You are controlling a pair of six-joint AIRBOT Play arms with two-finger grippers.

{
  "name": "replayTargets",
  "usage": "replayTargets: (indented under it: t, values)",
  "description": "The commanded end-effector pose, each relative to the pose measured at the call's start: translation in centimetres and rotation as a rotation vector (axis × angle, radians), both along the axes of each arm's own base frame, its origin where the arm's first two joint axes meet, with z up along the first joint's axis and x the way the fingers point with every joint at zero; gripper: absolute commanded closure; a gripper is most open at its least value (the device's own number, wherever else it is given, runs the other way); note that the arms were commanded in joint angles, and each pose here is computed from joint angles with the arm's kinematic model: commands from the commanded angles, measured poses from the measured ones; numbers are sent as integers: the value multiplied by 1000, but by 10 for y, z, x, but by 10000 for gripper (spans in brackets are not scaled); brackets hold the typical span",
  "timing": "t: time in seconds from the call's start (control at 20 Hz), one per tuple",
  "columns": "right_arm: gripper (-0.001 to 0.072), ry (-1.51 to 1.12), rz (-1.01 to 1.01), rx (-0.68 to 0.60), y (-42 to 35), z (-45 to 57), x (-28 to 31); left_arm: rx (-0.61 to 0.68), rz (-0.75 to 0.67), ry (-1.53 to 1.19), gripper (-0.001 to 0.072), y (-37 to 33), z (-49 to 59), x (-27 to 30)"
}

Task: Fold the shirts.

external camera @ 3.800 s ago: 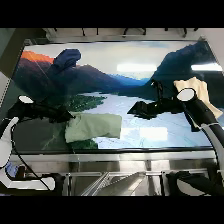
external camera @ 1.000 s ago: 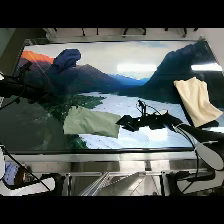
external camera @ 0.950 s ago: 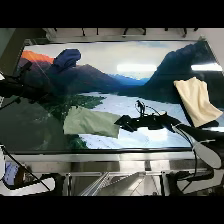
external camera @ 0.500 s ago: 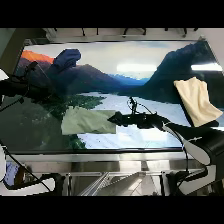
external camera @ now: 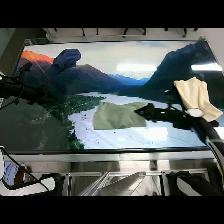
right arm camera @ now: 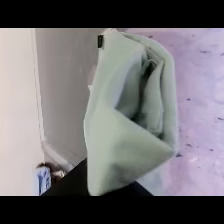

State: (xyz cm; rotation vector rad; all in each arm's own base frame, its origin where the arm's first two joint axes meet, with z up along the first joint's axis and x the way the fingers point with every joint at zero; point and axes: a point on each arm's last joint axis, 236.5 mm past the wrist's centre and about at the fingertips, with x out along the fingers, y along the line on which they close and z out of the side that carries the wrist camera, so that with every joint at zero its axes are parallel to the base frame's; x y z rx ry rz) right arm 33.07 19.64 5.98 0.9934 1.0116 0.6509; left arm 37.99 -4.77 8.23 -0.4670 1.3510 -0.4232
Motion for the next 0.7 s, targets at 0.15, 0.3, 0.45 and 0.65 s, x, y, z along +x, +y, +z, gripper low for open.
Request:
replayTargets:
  t: [0.15,0.3,0.45,0.65]
  values:
    - [679,-482,-263,-123,-62,147,-34,-66,34,-60,694,-9,12,15]
    - [680,-579,-350,-135,-77,182,-25,-104,29,-52,693,-15,14,15]
    - [680,-631,-485,-159,-106,209,11,-122,22,-45,694,-19,15,14]
    - [680,-697,-494,-265,-124,228,72,-122,19,-43,694,-19,15,13]
